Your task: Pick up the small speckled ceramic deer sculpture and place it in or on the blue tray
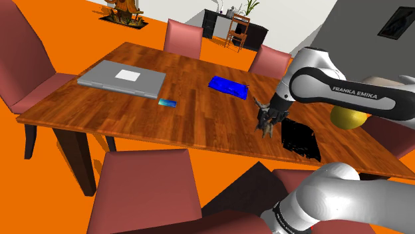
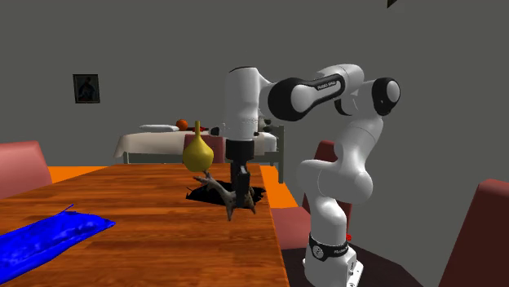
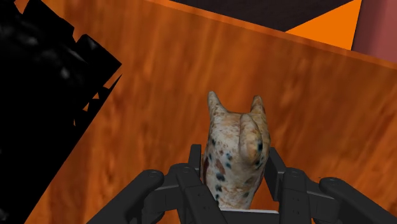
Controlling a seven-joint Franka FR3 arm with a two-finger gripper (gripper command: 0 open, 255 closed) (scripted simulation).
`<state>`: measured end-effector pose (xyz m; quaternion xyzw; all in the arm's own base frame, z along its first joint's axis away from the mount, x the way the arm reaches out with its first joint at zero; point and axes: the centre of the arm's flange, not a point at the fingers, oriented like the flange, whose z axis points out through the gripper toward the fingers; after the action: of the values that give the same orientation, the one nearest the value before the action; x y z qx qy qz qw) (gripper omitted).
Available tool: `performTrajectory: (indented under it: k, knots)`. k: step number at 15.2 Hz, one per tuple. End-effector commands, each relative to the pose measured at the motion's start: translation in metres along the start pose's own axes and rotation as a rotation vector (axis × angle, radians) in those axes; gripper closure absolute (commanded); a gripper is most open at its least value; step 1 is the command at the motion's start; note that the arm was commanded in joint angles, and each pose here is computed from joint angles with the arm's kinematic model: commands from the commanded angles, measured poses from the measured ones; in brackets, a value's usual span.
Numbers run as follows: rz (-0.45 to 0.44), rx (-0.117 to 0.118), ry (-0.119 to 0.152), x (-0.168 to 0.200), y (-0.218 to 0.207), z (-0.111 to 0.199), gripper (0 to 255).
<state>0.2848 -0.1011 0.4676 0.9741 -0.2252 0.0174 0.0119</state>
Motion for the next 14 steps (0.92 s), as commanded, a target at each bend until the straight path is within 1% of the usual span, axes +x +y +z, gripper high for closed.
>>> performTrajectory:
  k: [1,14]
  knots:
    - [0.000,0.000,0.000,0.000,0.001,-0.010,255]
    - [0.000,0.000,0.000,0.003,0.002,-0.078,255]
